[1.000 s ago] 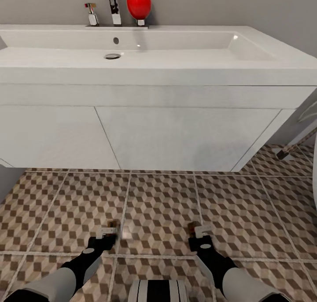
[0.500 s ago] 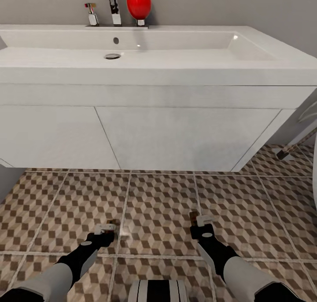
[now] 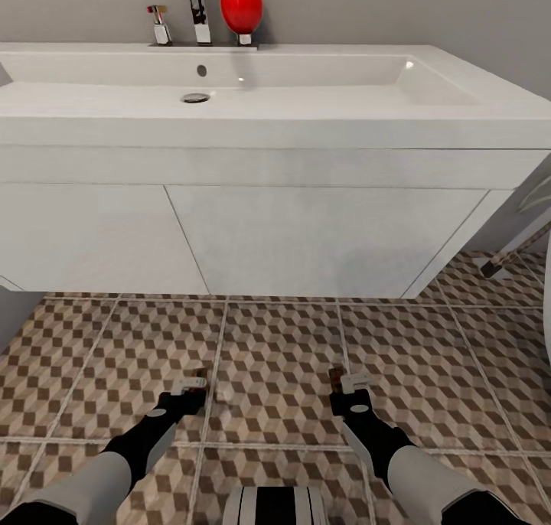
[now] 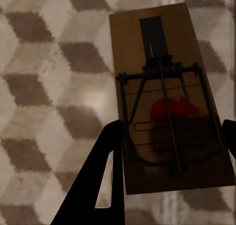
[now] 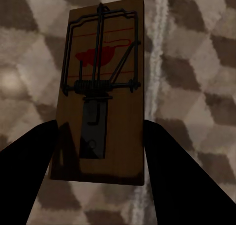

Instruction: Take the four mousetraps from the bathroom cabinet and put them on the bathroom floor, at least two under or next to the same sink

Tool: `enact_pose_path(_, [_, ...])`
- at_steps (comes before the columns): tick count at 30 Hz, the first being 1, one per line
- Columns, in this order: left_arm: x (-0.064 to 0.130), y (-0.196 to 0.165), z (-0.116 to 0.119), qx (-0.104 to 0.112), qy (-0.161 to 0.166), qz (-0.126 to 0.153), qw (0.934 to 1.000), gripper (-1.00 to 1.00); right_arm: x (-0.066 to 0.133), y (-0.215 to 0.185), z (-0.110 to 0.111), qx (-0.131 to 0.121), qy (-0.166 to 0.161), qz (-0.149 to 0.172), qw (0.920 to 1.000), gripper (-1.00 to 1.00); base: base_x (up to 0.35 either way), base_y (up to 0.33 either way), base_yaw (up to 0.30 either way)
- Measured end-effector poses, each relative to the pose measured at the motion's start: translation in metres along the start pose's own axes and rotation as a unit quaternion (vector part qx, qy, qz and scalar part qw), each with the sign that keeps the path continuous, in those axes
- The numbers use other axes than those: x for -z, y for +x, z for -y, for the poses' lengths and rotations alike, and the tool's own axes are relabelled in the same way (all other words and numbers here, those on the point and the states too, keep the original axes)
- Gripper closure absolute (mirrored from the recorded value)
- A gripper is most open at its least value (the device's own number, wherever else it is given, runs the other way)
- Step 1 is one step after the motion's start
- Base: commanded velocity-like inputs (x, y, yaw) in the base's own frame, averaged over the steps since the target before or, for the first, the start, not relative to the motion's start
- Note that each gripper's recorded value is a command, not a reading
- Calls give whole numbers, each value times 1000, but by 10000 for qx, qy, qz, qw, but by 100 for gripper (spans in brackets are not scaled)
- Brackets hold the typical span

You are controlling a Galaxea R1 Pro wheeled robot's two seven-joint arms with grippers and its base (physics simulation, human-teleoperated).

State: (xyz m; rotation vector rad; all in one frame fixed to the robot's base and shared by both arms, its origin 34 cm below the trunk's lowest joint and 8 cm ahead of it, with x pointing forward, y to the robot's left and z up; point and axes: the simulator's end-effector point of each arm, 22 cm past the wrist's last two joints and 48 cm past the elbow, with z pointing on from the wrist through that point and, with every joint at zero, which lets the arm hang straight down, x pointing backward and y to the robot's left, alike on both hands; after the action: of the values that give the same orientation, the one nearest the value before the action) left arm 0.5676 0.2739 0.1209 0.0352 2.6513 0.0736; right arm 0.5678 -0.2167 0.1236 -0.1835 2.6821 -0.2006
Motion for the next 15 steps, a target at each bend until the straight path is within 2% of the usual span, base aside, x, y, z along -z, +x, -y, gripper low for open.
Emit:
enact_pose_path(7, [0,-4,7,28,-30,36,10000,100,0,0,0,-9,7,-1,10000,100,0,0,0])
enact_pose_path(15, [-8,14,6,34,-93,-114,9999,100,-9,17,-3,7,-18,-156,9999,100,0,0,0])
